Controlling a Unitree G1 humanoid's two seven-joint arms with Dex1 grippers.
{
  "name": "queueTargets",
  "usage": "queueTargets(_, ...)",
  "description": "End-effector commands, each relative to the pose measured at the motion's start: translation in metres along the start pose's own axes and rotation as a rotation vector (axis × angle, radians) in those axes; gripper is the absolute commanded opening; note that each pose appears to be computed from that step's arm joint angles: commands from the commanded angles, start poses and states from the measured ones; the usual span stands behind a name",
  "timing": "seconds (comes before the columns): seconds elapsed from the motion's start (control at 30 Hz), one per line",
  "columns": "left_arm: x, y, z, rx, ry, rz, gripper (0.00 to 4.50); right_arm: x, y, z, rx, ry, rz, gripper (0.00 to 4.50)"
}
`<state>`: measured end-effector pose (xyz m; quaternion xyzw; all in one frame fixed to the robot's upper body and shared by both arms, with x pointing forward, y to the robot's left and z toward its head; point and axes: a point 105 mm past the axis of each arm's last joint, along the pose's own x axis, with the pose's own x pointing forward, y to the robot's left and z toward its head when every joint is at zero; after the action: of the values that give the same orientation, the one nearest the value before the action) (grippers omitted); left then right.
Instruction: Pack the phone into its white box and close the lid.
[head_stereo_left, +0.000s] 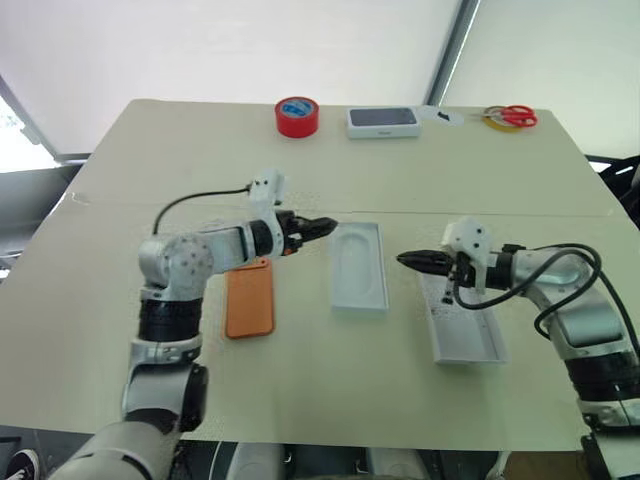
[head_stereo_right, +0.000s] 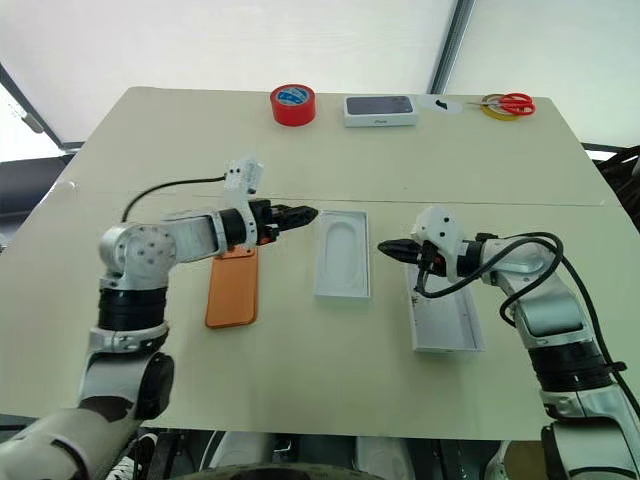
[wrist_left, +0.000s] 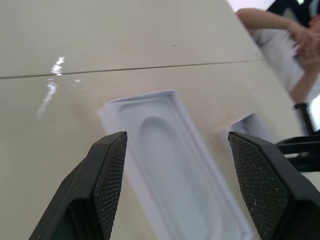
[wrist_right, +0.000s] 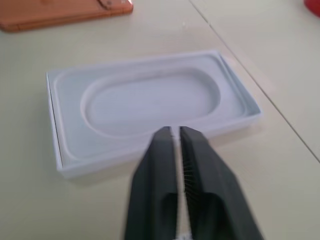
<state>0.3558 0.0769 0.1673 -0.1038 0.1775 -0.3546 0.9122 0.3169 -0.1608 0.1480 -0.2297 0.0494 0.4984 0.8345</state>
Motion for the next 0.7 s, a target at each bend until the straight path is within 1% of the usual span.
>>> queueTargets(0.03,-0.02,-0.002,0.017,0.268,-0.188,0.0,3.4,0.018,0.004,0.014,-0.088,-0.029,0.024,0.05)
queueTargets(0.1,-0.035,0.012,0.009,0.272,-0.202,0.026,3.4,0.028,0.002,0.011,-0.105,-0.017,0.023,0.05)
queueTargets(0.2,-0.062,0.029,-0.001,0.365,-0.236,0.072,3.4,0.042,-0.002,0.009,-0.195,0.019,0.018,0.05)
queueTargets(0.23,-0.075,0.03,0.006,0.426,-0.321,0.084,3.4,0.048,-0.005,0.009,-0.226,0.034,0.008,0.05)
queueTargets(0.27,-0.088,0.033,0.015,0.389,-0.405,0.089,3.4,0.053,-0.006,0.008,-0.237,0.045,0.009,0.05)
queueTargets(0.3,-0.101,0.044,0.025,0.281,-0.49,0.127,3.4,0.056,-0.005,0.01,-0.241,0.038,0.023,0.05)
queueTargets(0.33,-0.115,0.051,0.032,0.254,-0.553,0.152,3.4,0.061,-0.004,0.012,-0.241,0.029,0.031,0.05)
queueTargets(0.37,-0.123,0.053,0.032,0.273,-0.559,0.162,3.4,0.064,-0.004,0.013,-0.242,0.022,0.035,0.05)
queueTargets(0.4,-0.128,0.052,0.027,0.309,-0.529,0.157,3.4,0.067,-0.004,0.014,-0.246,0.022,0.038,0.05)
queueTargets(0.5,-0.132,0.05,0.003,0.388,-0.415,0.152,3.4,0.073,-0.002,0.014,-0.272,0.021,0.058,0.05)
queueTargets(0.53,-0.134,0.05,-0.002,0.399,-0.399,0.158,3.4,0.076,-0.001,0.013,-0.271,0.025,0.065,0.05)
queueTargets(0.63,-0.137,0.048,-0.013,0.417,-0.365,0.163,3.4,0.078,0.004,-0.001,-0.337,0.106,0.111,0.05)
queueTargets(0.7,-0.138,0.046,-0.021,0.429,-0.341,0.164,3.4,0.073,0.0,-0.017,-0.396,0.194,0.125,0.05)
